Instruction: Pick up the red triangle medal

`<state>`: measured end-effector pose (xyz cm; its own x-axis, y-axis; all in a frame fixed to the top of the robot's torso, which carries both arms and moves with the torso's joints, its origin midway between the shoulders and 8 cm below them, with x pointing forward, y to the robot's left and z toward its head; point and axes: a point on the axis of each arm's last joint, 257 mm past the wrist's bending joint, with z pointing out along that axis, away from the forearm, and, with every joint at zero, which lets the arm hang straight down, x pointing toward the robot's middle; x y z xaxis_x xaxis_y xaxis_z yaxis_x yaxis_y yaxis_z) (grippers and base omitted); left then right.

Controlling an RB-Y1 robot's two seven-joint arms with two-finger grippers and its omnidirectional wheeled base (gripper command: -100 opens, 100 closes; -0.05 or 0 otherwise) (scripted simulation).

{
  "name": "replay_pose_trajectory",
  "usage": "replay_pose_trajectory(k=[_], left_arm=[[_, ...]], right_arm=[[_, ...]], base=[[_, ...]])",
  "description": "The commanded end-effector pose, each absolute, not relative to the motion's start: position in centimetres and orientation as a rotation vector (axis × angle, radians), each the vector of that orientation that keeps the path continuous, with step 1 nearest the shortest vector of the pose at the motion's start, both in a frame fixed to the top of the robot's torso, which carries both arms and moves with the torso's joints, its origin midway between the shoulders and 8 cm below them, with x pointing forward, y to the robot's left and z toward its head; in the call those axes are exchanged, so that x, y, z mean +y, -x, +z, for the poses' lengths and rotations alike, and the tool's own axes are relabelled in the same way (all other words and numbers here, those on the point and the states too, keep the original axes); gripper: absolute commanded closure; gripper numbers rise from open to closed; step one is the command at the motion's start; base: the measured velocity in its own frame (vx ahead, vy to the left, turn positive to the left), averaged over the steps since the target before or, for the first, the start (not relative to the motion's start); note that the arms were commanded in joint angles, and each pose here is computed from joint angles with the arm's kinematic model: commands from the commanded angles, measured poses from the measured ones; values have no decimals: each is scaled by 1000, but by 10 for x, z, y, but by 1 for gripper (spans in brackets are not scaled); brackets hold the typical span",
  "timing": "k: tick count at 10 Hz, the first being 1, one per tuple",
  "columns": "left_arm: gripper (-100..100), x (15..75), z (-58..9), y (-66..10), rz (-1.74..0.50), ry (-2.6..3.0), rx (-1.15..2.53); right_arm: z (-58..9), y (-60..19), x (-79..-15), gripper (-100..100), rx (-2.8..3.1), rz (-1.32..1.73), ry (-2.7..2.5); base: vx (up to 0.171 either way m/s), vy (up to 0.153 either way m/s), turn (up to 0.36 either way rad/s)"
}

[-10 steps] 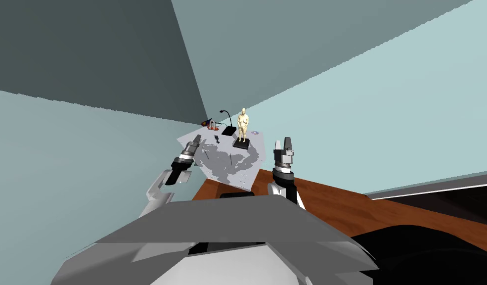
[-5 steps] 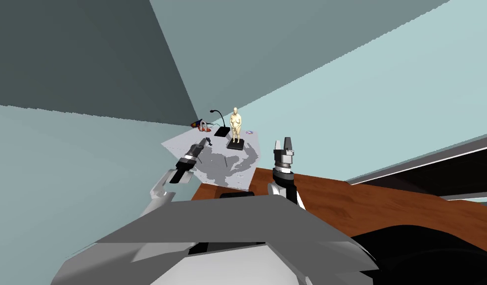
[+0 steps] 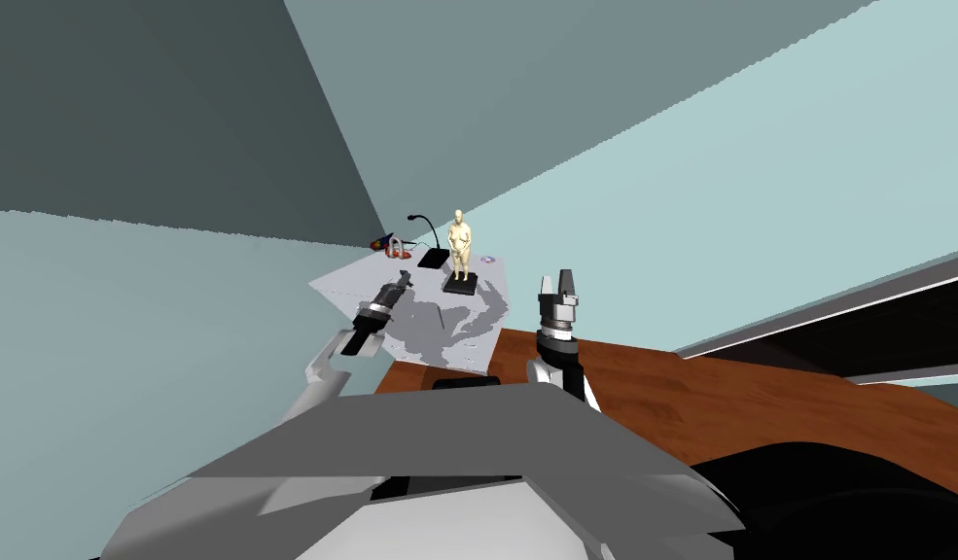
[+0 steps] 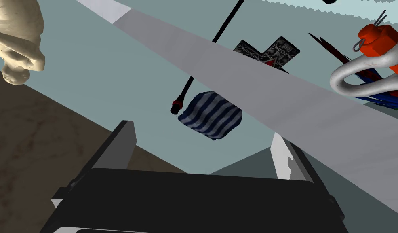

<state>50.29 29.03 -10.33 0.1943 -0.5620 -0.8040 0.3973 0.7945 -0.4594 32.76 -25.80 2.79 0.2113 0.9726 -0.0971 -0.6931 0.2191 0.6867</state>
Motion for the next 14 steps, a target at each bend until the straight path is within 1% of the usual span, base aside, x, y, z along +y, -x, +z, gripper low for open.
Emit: replay_pose_trajectory(k=[1, 2, 4, 5, 7, 8, 10, 11, 13, 14], left_arm=[[-100, 292, -109, -507, -677, 167, 1209], [-100, 283, -100, -516, -709, 138, 1190], [-100, 289, -112, -523, -701, 157, 1214], [-100, 279, -100, -532, -732, 124, 1189], [-100, 286, -114, -539, -721, 147, 1218], [-100, 278, -104, -547, -748, 118, 1199], [-100, 284, -115, -554, -739, 137, 1221], [-100, 276, -103, -561, -765, 106, 1200], [-100, 282, -114, -569, -754, 127, 1224], [-100, 275, -99, -575, -779, 94, 1199]], right_arm=[[28, -328, -258, 0, 590, 1249, -573], [28, -328, -258, 0, 590, 1249, -573], [28, -328, -258, 0, 590, 1249, -573], [28, -328, -258, 0, 590, 1249, -573], [28, -328, -258, 0, 590, 1249, -573], [28, -328, -258, 0, 590, 1249, -573], [28, -328, -258, 0, 590, 1249, -573], [28, -328, -258, 0, 590, 1249, -573], [28, -328, -258, 0, 590, 1249, -573], [28, -328, -258, 0, 590, 1249, -573]], base=[[-15, -26, -11], [-29, -38, 94], [-19, -31, 31], [-26, -31, 78], [-20, -26, 38], [-21, -27, 103], [-20, -30, 22], [-34, -35, 100], [-24, -31, 25], [-33, -25, 91]])
